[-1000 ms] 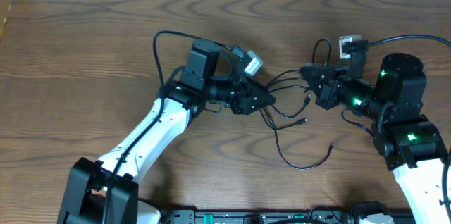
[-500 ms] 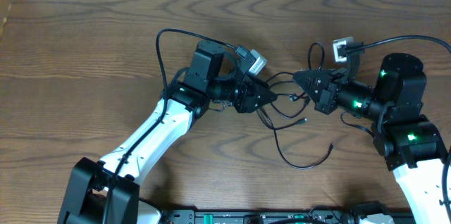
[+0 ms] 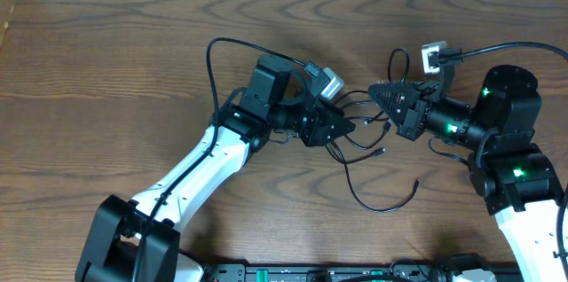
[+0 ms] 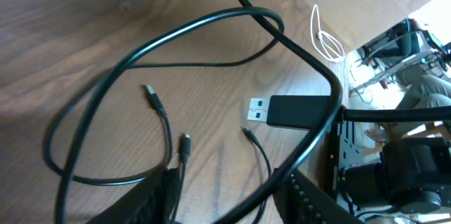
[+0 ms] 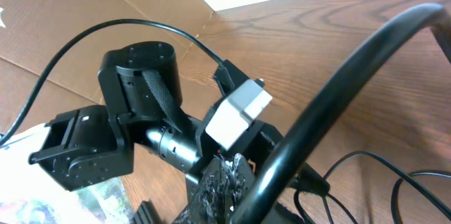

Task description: Untangle cables

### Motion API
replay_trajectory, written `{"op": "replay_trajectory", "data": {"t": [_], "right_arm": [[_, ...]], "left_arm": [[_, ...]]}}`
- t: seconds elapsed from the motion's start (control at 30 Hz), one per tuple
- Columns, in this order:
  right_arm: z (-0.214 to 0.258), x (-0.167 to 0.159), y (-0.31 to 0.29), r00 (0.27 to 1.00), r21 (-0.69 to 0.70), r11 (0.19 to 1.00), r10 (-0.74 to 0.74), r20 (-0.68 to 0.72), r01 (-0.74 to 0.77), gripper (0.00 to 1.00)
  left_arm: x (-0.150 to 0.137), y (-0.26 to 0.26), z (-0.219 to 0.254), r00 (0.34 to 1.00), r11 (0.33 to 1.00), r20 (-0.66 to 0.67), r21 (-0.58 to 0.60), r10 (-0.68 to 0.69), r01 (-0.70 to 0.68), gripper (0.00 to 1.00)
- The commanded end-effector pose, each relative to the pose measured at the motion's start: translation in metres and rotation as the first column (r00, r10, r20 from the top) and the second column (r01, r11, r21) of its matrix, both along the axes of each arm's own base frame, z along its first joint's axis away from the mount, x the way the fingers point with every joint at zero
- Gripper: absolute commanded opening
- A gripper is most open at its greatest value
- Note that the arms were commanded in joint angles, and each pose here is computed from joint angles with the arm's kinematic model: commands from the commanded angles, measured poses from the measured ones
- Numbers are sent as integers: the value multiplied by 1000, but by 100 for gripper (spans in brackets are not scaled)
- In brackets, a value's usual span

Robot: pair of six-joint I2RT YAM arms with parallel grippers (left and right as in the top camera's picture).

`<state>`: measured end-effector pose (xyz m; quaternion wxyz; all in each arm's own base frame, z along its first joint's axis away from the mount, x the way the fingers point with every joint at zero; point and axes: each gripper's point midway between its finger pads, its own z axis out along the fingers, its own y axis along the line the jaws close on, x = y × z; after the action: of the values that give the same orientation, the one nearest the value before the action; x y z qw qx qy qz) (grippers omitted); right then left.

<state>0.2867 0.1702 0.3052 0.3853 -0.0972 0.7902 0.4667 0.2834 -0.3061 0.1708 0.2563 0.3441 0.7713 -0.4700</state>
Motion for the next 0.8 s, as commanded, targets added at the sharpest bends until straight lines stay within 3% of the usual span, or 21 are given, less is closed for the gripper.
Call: {"op": "replay_trajectory", "data": {"t": [0.0,0.03,0.07,0.33,0.5,0.6,0.67,0.77], "right_arm": [[3,-2,1,1000,16,1000,13,-2,-13,1],[3,-2,1,1000,16,1000,13,-2,-13,1],[3,-2,1,1000,16,1000,13,-2,-13,1],[0,4,-6,999,-1,999,-34,-9,34,1],[-24,27,-44,964,-104,962,-259,-56,253,1],[-53,39,-89,872,-265,853,-483,-74,450,1],[-79,36,-129,756,-423,705,-651,-70,569,1],[-106,23,-167,636,-591,536,-770,-50,603,1]], "left_arm": [[-2,-2,-9,999,999,28,19,-30,30,24],[-3,-2,-10,999,999,33,23,-36,35,11],[-3,-1,-11,999,999,28,31,-31,30,8],[2,23,-38,996,985,-50,160,69,-60,8],[7,50,-52,981,967,-125,226,148,-117,8],[12,61,-52,972,966,-155,219,175,-138,8],[14,63,-45,972,976,-169,172,163,-133,7],[19,64,-31,977,989,-166,86,132,-119,8]]}}
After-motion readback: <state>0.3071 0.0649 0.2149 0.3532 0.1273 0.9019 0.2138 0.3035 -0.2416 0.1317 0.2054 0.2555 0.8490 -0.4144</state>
